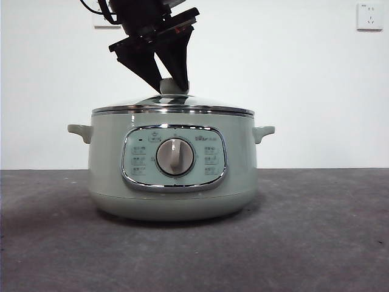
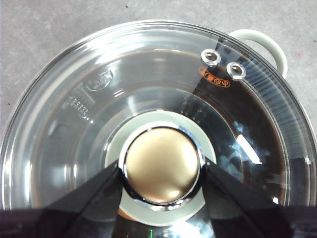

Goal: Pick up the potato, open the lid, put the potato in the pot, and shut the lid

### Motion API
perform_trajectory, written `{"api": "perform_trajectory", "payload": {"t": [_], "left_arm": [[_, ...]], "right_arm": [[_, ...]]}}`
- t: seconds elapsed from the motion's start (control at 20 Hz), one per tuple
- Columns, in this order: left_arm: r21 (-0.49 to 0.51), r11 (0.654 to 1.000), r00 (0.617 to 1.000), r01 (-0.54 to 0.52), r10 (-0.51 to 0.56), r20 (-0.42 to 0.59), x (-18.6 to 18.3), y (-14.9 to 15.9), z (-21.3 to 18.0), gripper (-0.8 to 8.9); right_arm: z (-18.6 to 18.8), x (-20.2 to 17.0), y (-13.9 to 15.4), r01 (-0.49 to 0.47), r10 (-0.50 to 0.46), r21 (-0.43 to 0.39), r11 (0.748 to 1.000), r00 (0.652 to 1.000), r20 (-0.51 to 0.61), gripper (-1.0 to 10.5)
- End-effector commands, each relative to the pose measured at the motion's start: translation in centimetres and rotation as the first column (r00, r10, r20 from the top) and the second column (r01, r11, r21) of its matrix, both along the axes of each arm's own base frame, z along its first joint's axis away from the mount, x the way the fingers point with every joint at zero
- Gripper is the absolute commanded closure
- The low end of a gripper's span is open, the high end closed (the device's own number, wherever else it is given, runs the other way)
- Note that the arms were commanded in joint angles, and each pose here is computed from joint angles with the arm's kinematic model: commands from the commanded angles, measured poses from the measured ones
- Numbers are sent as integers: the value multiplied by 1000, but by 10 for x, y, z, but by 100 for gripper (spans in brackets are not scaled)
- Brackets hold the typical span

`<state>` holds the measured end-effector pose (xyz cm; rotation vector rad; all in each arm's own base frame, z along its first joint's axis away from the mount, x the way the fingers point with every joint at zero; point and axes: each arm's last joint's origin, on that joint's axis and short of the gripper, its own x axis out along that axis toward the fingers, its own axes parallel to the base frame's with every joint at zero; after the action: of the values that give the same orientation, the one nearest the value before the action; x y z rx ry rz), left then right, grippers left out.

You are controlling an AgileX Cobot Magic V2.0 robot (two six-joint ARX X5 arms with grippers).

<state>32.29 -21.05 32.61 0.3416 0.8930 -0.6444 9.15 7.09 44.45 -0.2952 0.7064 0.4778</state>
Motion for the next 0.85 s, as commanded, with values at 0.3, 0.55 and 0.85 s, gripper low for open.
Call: {"api": "perform_trajectory", "payload": {"t": [0.3,0.55,0.85], "left_arm": [[-24,1000,1000,15,-16,-7,-5,-4,2,145],[-55,998,999,15,-13,42,-22,8,29,145],[-9,1000,999,7,-8,-44,-68,36,59,159]], "right_arm": [[-3,-2,-1,7,-8,-15,1000,1000,-22,288],[-3,-1,-1,7,-8,-15,1000,1000,-22,288],[-6,-1,1,-21,21,0,1000,999,-50,288]]}}
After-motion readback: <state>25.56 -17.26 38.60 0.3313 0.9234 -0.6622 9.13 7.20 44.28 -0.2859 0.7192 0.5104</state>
